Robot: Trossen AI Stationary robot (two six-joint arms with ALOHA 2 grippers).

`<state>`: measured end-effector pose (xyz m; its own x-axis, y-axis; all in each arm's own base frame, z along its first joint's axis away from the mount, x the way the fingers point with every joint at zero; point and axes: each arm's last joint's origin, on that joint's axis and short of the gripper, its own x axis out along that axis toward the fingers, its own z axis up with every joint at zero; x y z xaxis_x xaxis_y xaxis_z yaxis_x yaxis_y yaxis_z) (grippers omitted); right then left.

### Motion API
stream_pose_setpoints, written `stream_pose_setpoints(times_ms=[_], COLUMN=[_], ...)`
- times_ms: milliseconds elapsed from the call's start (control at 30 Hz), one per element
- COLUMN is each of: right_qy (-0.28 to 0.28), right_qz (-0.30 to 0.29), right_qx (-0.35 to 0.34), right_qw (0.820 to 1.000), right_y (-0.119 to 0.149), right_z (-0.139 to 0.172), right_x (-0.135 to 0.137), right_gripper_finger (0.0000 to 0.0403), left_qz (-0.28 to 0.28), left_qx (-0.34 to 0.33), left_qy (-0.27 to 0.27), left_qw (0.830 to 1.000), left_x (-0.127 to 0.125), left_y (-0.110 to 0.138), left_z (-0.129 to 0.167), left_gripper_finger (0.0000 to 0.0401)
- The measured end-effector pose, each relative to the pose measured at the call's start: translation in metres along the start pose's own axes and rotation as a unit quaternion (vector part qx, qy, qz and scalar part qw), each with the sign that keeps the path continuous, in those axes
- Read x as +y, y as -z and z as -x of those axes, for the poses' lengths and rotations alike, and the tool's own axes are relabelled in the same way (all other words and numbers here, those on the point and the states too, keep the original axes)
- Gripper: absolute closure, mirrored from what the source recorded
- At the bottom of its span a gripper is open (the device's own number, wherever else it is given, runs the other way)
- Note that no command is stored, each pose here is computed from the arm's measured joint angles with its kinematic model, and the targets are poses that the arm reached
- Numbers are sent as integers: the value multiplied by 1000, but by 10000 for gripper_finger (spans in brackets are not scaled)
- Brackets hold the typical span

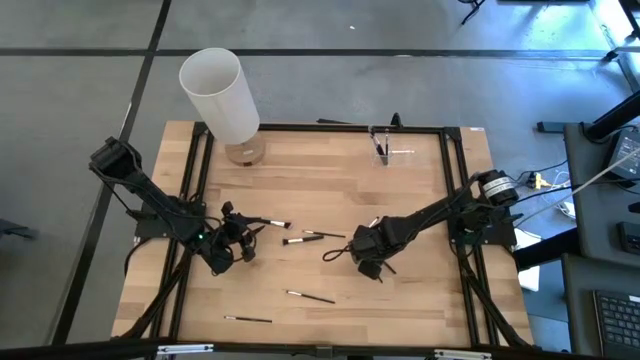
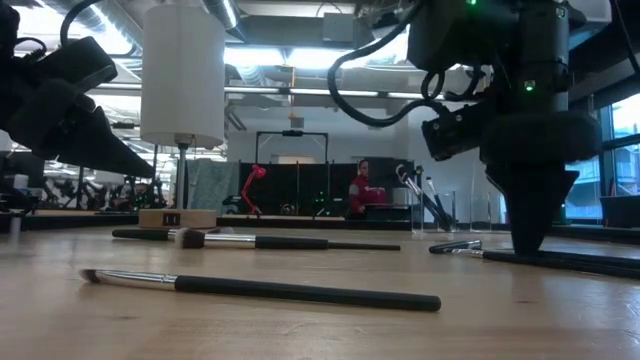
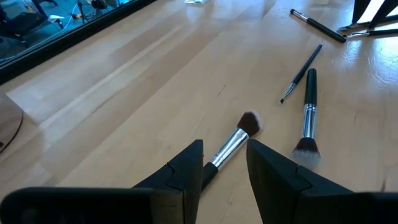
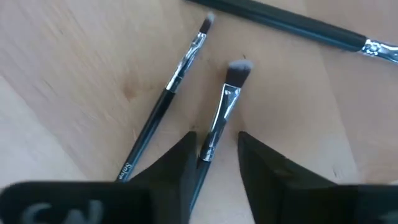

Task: Put items in baskets/containers
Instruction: Put the eyeshadow brush into the middle of the transparent organizer

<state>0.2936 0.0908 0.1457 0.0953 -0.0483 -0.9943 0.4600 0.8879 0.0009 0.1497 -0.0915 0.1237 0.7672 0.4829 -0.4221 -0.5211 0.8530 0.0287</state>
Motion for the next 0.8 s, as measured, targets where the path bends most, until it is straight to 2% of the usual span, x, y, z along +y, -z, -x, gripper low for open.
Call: stream_pose_setpoints(times_ms=[167, 233, 500, 667, 800], right_qy=[9, 10, 30, 66, 111], right_qz=[-17, -22, -40, -56, -82], right_qx=[11, 13, 1, -63, -162], right_qw=[1000, 1000, 999, 994, 977], right_y=[-3, -4, -6, -16, -24], right_z=[-1, -1, 14, 55, 97], right_x=[-6, -8, -25, -54, -89], right_gripper_finger=[373, 389, 362, 384, 390], left_qz=[-6, -12, -41, -58, -64], left_qx=[-2, -3, -19, -31, -28], left_qy=[-3, -4, -20, -35, -47], left_qw=[1000, 1000, 999, 997, 996], left_x=[0, 0, 1, 3, 5], left_y=[0, 0, -1, -2, -4], left_z=[0, 0, 0, -1, -5], left_gripper_finger=[283, 283, 283, 283, 283])
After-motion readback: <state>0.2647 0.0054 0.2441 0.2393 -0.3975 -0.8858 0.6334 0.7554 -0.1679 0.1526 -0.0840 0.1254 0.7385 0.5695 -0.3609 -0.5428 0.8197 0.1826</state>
